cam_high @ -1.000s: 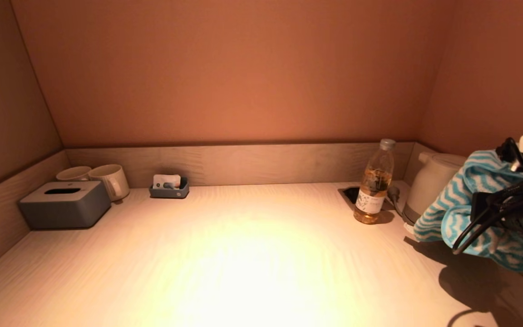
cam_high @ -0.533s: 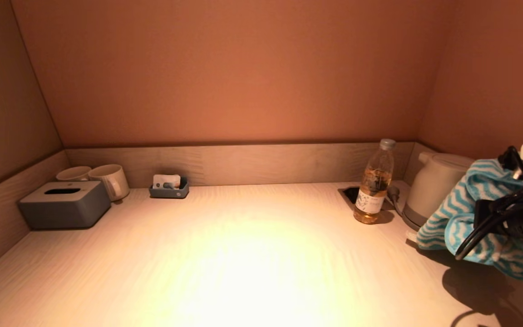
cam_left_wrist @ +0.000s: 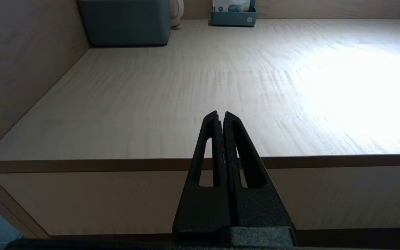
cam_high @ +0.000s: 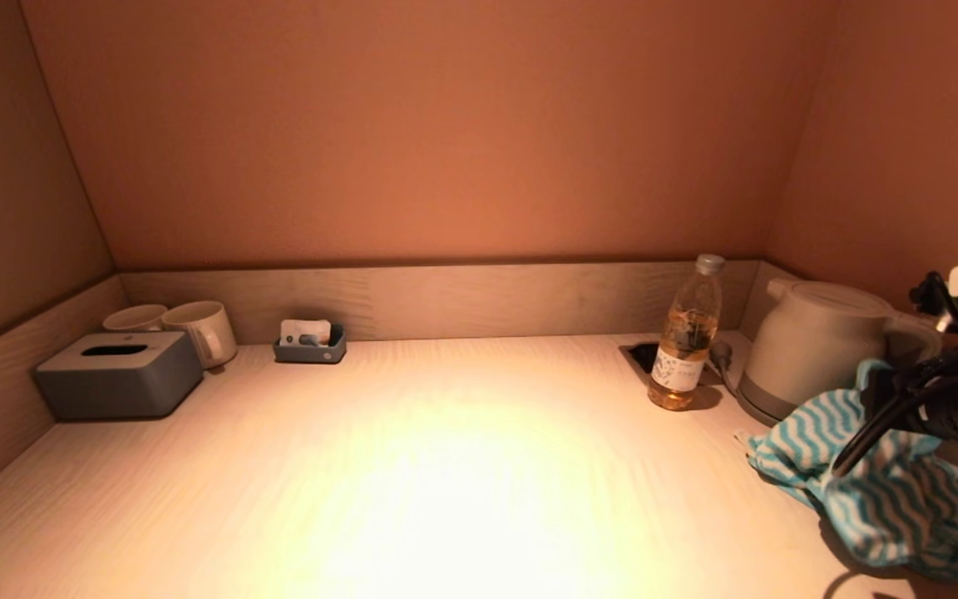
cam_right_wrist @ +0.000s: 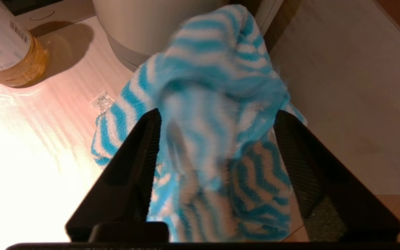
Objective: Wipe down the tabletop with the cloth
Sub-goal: Place the tablecloth
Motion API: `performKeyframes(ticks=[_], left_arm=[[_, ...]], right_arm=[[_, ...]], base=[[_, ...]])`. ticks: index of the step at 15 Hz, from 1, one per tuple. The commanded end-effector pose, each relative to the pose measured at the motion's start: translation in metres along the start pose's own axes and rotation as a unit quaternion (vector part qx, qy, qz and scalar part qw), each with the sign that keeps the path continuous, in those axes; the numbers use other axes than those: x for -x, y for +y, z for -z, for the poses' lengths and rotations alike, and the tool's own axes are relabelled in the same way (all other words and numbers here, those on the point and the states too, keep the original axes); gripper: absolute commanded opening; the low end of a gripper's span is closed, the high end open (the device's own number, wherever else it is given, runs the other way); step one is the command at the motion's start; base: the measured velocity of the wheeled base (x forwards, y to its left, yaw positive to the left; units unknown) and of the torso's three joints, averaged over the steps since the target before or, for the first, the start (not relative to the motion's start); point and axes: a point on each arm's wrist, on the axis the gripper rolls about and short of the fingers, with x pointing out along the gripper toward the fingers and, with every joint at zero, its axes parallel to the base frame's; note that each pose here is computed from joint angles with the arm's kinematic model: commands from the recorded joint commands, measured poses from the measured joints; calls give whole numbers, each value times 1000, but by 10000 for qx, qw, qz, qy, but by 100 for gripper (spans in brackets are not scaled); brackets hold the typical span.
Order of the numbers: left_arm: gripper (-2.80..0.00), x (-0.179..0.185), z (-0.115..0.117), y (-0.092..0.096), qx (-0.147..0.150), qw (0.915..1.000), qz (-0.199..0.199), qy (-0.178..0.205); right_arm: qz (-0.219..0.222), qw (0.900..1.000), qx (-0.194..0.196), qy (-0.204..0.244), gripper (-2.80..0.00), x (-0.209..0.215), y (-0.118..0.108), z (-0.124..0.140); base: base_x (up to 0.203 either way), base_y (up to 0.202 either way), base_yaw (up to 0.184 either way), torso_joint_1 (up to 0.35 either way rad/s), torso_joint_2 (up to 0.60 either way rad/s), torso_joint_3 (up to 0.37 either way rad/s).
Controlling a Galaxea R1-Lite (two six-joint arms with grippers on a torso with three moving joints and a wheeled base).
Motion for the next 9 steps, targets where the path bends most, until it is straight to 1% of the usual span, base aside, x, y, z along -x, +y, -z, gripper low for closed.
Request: performKeyframes(ticks=[1, 4, 6, 9], left_arm=[[-280, 0, 0, 0, 3, 10000, -1, 0], [-280, 0, 0, 0, 3, 10000, -1, 0], [-280, 0, 0, 0, 3, 10000, -1, 0], [-280, 0, 0, 0, 3, 10000, -1, 0]], right_arm=[[15, 10000, 25, 26, 0, 2, -1, 2], [-7, 10000, 67, 3, 0, 9, -3, 6], [-183, 9998, 41, -70, 0, 13, -3, 6], [-542, 9972, -49, -514, 0, 39, -9, -2]], base=[[0, 0, 0, 0, 0, 0], [0, 0, 0, 0, 0, 0], [0, 0, 0, 0, 0, 0], [0, 0, 0, 0, 0, 0]])
